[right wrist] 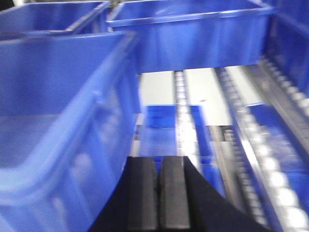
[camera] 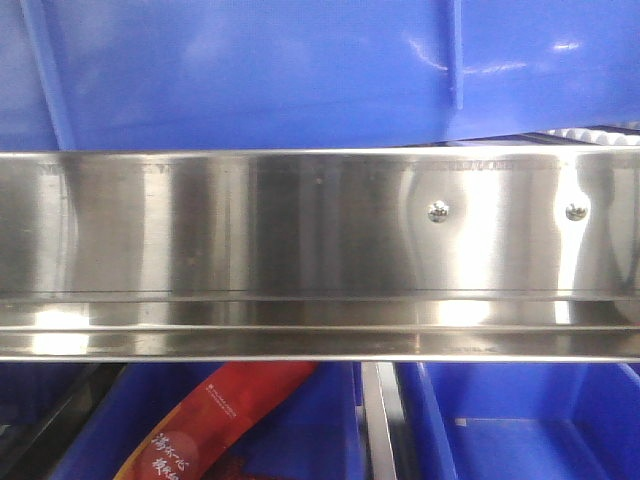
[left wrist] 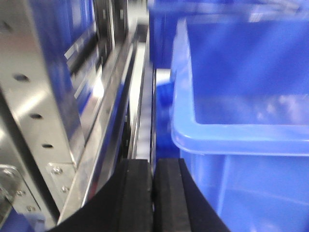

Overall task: Move blue bin to conveyor side
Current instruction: 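Lower both grippers onto opposite side walls of the blue bin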

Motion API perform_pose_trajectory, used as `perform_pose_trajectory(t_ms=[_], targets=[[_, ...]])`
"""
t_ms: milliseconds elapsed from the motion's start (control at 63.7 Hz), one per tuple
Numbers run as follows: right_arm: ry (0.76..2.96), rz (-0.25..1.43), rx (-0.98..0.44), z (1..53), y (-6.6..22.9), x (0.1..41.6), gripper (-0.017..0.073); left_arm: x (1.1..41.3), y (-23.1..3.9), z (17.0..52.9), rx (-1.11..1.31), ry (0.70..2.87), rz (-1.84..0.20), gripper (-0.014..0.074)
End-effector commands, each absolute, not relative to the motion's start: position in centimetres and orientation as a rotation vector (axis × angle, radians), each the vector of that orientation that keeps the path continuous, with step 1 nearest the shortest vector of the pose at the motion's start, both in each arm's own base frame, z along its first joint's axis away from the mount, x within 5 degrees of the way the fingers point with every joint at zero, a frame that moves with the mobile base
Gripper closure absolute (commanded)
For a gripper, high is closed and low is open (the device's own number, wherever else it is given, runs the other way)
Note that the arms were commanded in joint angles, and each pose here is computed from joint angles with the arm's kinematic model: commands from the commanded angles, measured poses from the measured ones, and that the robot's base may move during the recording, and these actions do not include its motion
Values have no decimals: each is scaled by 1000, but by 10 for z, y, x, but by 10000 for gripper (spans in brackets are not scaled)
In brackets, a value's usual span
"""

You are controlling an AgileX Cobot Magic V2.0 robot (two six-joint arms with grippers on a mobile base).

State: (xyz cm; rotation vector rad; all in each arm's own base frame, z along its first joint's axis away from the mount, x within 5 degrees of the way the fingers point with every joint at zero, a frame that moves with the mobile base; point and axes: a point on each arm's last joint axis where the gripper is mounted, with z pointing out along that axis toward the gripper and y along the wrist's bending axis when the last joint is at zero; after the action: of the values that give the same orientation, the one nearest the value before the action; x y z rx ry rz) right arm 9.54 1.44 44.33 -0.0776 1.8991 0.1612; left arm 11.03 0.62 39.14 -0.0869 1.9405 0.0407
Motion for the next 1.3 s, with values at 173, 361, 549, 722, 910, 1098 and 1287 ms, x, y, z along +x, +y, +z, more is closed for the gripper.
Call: perform_pose_trajectory(t_ms=[173, 361, 549, 722, 910, 1098, 1287], targets=[[1795, 188, -60, 463, 16, 105, 648, 118, 4, 414, -64, 1768, 17, 610], [1911, 183, -80, 480, 18, 137, 636, 138, 2, 440, -96, 1857, -32, 610], [2003, 185, -91, 493, 21, 172, 636, 179, 1, 459, -109, 1954, -42, 610], [2079, 193, -93, 494, 25, 205, 636, 221, -1, 465, -118, 2019, -65, 610], [2156, 195, -96, 490, 28, 240, 636, 258, -4, 464, -128, 2055, -107, 610], [2172, 210, -115, 490, 41, 263, 636, 279, -5, 460, -127, 2084, -104, 610], [2192, 113, -97, 488, 59, 278, 636, 288, -3, 453, -87, 2106, -56, 610]])
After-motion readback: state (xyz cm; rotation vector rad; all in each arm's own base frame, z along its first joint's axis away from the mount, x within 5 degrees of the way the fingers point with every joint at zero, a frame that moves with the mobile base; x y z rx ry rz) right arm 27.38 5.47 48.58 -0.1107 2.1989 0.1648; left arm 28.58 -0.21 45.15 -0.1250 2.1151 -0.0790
